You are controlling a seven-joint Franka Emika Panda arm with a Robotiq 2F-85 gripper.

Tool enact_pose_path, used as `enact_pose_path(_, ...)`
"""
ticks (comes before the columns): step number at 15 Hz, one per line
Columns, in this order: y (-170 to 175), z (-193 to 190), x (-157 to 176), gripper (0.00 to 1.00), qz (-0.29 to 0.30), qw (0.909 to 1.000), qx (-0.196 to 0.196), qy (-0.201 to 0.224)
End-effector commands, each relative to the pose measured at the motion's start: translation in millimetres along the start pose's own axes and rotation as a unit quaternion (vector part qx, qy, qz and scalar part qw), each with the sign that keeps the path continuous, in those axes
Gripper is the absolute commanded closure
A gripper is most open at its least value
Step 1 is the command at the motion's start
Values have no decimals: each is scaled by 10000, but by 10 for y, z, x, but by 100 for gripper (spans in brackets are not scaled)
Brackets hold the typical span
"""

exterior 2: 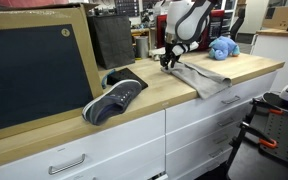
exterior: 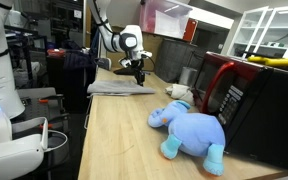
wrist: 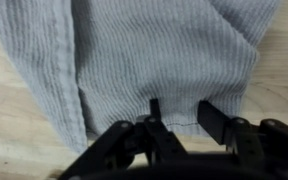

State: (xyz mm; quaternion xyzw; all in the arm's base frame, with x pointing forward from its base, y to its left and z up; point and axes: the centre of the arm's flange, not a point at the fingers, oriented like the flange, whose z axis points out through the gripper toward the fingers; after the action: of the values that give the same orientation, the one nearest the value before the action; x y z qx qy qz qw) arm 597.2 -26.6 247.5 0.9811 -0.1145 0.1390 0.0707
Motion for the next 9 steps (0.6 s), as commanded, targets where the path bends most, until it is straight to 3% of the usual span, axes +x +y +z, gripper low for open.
enact_pose_path(1, -68, 79, 79, 87, 99, 9999, -96, -49)
enact_pose_path(3, -54, 102, 75, 100, 92, 9999, -85, 16)
enact_pose_path(9, -126, 163, 276, 99, 88, 9992, -86, 372)
